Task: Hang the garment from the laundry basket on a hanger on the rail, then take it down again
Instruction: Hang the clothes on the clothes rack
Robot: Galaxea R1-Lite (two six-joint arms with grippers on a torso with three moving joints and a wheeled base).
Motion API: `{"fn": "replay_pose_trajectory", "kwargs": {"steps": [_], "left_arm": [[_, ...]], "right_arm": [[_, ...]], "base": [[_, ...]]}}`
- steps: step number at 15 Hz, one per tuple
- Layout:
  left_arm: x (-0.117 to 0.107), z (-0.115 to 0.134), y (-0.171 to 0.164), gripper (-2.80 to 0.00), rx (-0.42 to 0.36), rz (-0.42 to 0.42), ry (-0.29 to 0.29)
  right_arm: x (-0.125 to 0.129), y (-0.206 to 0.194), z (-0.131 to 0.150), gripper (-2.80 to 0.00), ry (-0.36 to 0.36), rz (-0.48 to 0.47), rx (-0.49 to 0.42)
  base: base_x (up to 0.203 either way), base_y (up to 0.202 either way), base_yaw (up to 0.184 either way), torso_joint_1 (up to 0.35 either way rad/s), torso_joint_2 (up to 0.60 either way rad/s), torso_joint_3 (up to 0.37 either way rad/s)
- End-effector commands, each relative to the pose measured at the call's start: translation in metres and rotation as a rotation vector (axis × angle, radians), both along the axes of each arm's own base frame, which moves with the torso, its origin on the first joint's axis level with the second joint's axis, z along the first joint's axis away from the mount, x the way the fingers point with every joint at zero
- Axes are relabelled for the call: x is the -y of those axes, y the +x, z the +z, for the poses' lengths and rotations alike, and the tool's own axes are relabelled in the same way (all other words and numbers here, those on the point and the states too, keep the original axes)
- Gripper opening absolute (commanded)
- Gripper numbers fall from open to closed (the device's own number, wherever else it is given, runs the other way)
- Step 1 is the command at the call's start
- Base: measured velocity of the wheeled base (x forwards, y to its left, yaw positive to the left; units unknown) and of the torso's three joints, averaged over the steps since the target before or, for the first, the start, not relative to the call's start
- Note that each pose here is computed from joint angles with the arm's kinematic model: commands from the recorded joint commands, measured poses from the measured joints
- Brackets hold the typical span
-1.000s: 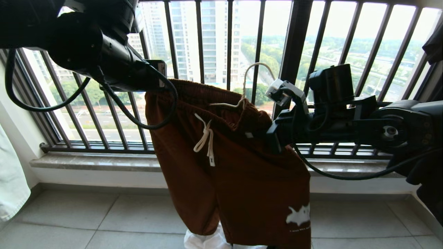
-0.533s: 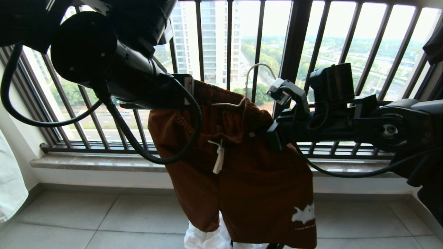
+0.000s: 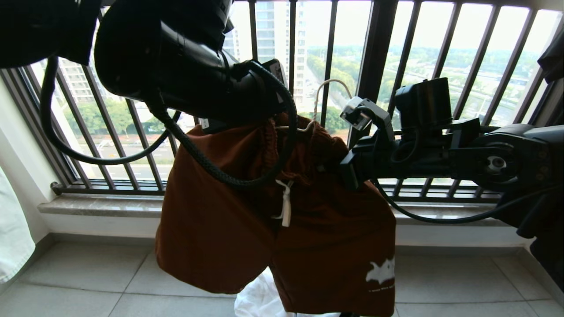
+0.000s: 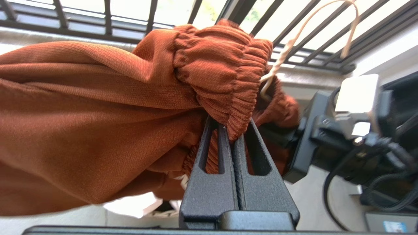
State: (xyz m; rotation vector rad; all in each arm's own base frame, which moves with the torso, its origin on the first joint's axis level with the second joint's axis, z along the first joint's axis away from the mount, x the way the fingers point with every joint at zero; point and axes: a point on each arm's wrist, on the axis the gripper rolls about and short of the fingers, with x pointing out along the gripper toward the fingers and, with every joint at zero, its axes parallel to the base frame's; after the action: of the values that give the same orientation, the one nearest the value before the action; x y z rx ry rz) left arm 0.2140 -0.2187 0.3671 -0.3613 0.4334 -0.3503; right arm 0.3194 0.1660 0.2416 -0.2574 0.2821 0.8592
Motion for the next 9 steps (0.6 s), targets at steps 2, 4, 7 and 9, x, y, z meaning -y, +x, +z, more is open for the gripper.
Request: {"fn": "replay_pose_trajectory", "kwargs": {"steps": [2,4,7,9], "left_arm": [[0.005,-0.006,0.011,-2.80,0.003,0.019,-0.003],[0.005,-0.013,0.021,-2.80,-0.011,0.039,0.028],[0.003,-0.020,0.021,-2.80,-0.051,0.032,0.067],[0.005,-0.021,0.016,-2.80,-0.062,0.017,0.077]], "right_arm": [[-0.001,0.001,-0.002,-2.80,-0.002,0.004,-0.004],[-0.001,0.000,-0.001,-2.80,-0.001,0.005,-0.001],[0.000,-0.001,0.001,-2.80,0.000,0.005,0.002],[0.000,-0.001,0.001,-2.80,0.000,0.005,0.002]], "base": [[0.000,0.000,0.000,0.000,0.00,0.000],[0.000,0.000,0.000,0.000,0.00,0.000],[0.000,0.000,0.000,0.000,0.00,0.000],[0.000,0.000,0.000,0.000,0.00,0.000]]}}
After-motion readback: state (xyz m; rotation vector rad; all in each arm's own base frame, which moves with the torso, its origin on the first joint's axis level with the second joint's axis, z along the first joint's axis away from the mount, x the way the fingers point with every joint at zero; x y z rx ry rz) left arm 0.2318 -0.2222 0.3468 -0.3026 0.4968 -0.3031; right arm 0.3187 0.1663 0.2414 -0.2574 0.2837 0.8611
